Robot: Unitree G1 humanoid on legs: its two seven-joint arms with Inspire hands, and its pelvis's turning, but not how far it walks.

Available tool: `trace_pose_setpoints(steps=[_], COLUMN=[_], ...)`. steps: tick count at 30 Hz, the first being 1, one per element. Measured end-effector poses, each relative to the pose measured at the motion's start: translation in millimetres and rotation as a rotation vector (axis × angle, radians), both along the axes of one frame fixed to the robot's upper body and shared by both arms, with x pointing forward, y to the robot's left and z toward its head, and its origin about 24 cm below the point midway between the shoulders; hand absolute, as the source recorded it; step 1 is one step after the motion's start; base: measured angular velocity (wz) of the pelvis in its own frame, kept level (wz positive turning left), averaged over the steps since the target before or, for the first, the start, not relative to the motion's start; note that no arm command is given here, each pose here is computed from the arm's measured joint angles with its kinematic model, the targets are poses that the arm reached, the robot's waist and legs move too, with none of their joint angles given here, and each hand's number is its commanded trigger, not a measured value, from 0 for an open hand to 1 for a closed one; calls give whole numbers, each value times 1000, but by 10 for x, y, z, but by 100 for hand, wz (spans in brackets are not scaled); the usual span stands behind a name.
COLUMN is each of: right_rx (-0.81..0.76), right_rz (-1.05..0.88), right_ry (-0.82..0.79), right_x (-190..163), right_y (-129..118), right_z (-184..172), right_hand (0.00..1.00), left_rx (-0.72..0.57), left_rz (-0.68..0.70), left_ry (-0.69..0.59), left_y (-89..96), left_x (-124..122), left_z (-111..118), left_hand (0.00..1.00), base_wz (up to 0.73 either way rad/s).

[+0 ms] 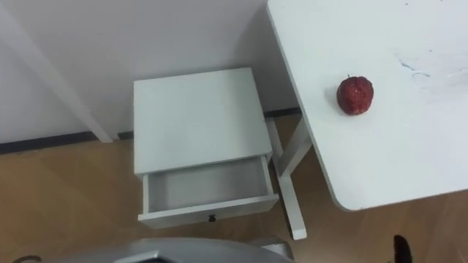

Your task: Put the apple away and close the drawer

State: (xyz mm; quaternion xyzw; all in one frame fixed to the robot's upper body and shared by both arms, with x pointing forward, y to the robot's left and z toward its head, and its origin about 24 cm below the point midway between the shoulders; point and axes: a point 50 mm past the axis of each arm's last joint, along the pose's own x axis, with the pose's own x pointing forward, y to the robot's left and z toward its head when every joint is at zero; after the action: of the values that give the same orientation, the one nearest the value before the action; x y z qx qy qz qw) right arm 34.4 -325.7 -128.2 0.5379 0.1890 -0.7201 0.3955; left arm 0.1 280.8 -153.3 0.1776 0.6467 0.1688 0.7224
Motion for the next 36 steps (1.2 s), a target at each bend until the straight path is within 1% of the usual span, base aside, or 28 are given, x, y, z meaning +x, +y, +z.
trace_pose_setpoints(steps=[1, 3, 5, 9, 11, 16, 18, 19, 21, 22, 24, 26, 28, 30, 31, 33, 34, 36], right_rx=[-14, -66, -104, -194, -236, -387, -489, -518, -631, -661, -781, -855, -941, -1074, -1106, -1202, -1223, -1300], right_rz=[-4, -18, -30, -121, -147, -149, -131, -126, -115, -110, -88, -68, -17, 52, 73, 198, 240, 410], right_ry=[-4, -10, -13, -40, -27, -14, -40, -49, -45, -35, 24, 44, 117, 207, 216, 232, 244, 292], right_x=[28, 123, 175, 242, 272, 391, 502, 531, 591, 598, 623, 666, 717, 767, 789, 955, 992, 1104], right_y=[-32, -181, -291, -569, -659, -804, -852, -863, -915, -926, -925, -902, -865, -808, -783, -660, -626, -505], right_z=[30, 158, 261, 558, 678, 1033, 1288, 1359, 1601, 1651, 1835, 1945, 2014, 2130, 2160, 2198, 2185, 2130], right_hand=[0, 0, 0, 0, 0, 0, 0, 0, 0, 0, 0, 0, 0, 0, 0, 0, 0, 0], left_rx=[2, 14, 20, 26, 28, 26, 24, 24, 24, 23, 20, 17, 9, 4, 3, -4, -6, -19], left_rz=[-3, -16, -21, -27, -30, -31, -38, -41, -41, -42, -43, -42, -38, -38, -41, -68, -76, -97], left_ry=[-8, -46, -59, -74, -79, -110, -118, -118, -120, -123, -124, -118, -113, -111, -112, -111, -112, -105], left_y=[6, 31, 41, 57, 62, 61, 53, 52, 52, 51, 43, 37, 24, 17, 12, -16, -26, -71], left_x=[16, 80, 98, 90, 99, 126, 126, 126, 116, 118, 115, 104, 87, 84, 88, 122, 132, 134], left_z=[4, 30, 42, 56, 60, 66, 66, 66, 65, 65, 61, 55, 45, 41, 40, 31, 28, 11], left_hand=[0, 0, 0, 0, 0, 0, 0, 0, 0, 0, 0, 0, 0, 0, 0, 0, 0, 0], base_wz=[-4, -2, -2, 0, 0, 0, 0, 0, 0, 0, 0, 0, 0, -6, -12, -10, 0, 0])
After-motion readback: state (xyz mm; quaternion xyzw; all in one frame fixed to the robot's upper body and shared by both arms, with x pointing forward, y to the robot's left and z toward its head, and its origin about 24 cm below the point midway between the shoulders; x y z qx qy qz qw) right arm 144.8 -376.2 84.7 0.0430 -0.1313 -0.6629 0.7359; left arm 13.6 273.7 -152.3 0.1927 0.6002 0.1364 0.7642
